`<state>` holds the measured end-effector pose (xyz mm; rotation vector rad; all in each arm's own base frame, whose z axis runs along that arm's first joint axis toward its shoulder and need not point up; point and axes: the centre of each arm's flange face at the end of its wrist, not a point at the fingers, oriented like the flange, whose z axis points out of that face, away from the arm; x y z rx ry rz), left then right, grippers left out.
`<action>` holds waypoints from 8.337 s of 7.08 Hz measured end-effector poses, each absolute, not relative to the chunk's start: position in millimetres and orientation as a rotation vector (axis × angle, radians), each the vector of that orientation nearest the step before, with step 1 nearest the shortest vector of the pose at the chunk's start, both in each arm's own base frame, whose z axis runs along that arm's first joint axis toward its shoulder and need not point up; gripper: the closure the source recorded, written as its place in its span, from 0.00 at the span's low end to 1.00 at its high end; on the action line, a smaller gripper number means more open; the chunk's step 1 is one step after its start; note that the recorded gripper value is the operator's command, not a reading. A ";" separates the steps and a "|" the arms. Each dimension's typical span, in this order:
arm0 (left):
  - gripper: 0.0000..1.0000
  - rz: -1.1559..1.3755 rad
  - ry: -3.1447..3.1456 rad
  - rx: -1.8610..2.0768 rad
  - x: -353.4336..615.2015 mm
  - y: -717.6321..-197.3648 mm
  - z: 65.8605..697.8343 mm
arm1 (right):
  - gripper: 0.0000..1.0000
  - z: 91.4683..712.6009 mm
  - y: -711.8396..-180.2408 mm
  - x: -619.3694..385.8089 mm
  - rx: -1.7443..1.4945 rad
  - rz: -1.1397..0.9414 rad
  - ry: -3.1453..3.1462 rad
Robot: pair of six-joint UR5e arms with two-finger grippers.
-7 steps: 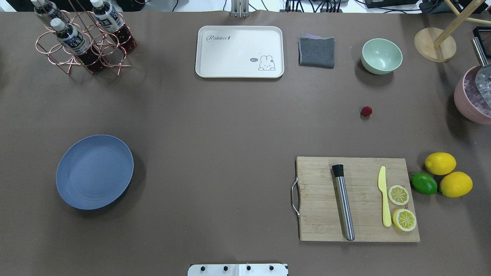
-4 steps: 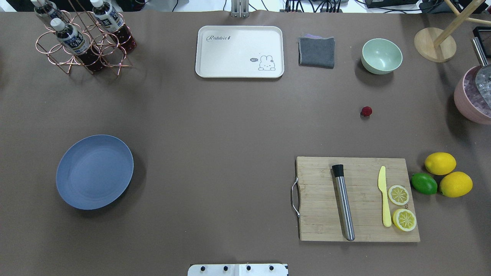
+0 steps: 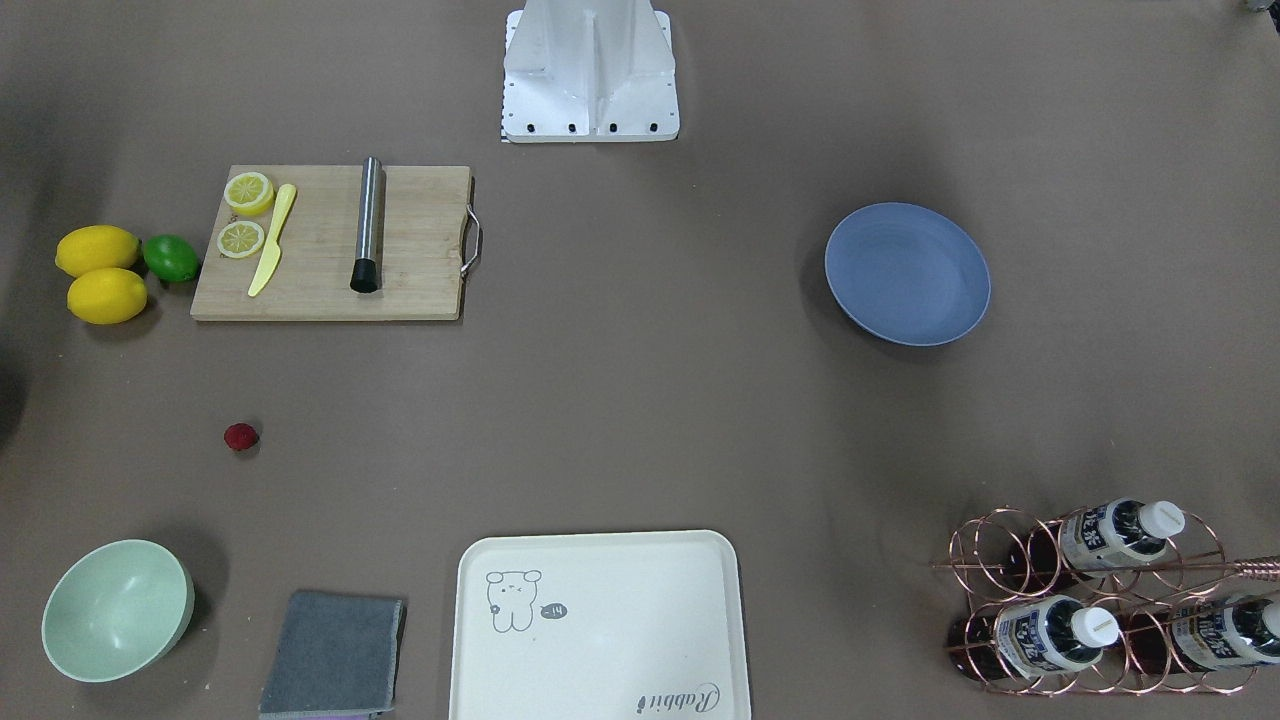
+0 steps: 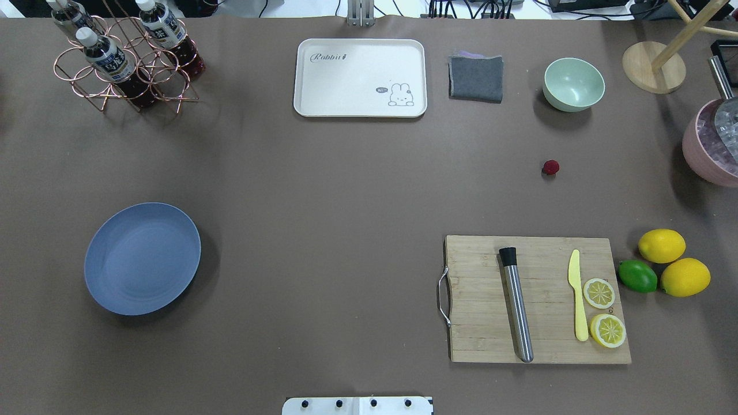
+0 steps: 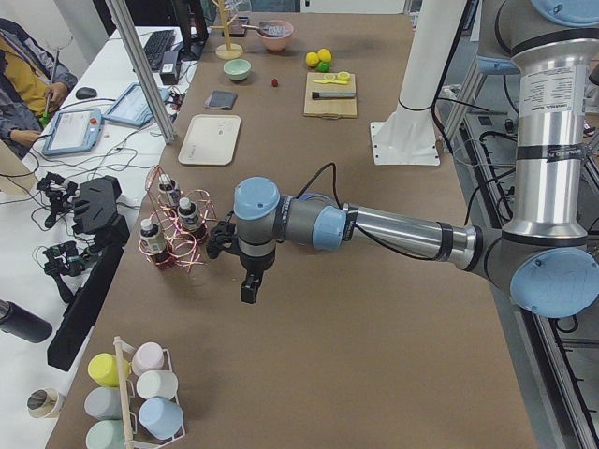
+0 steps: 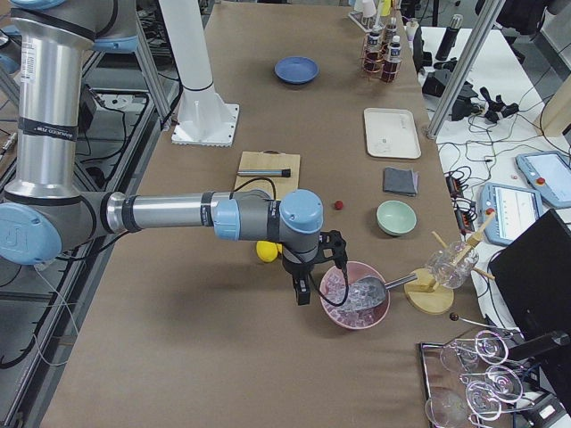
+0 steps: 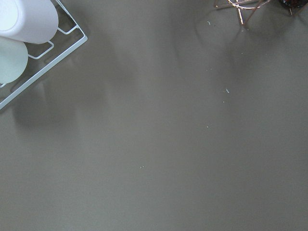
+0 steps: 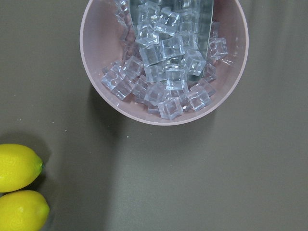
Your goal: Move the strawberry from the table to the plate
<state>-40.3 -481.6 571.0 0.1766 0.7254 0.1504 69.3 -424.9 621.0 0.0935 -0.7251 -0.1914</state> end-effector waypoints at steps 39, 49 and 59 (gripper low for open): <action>1.00 -0.172 1.185 -0.054 391.1 -443.5 311.4 | 0.09 437.2 -557.5 -265.3 0.086 -0.198 -0.771; 0.04 -0.173 1.146 0.003 492.7 -381.3 273.6 | 1.00 471.3 -571.6 -334.3 0.134 -0.155 -0.828; 0.03 0.050 0.915 0.148 257.2 -510.0 408.5 | 1.00 178.4 -388.4 -617.8 0.063 0.090 -0.902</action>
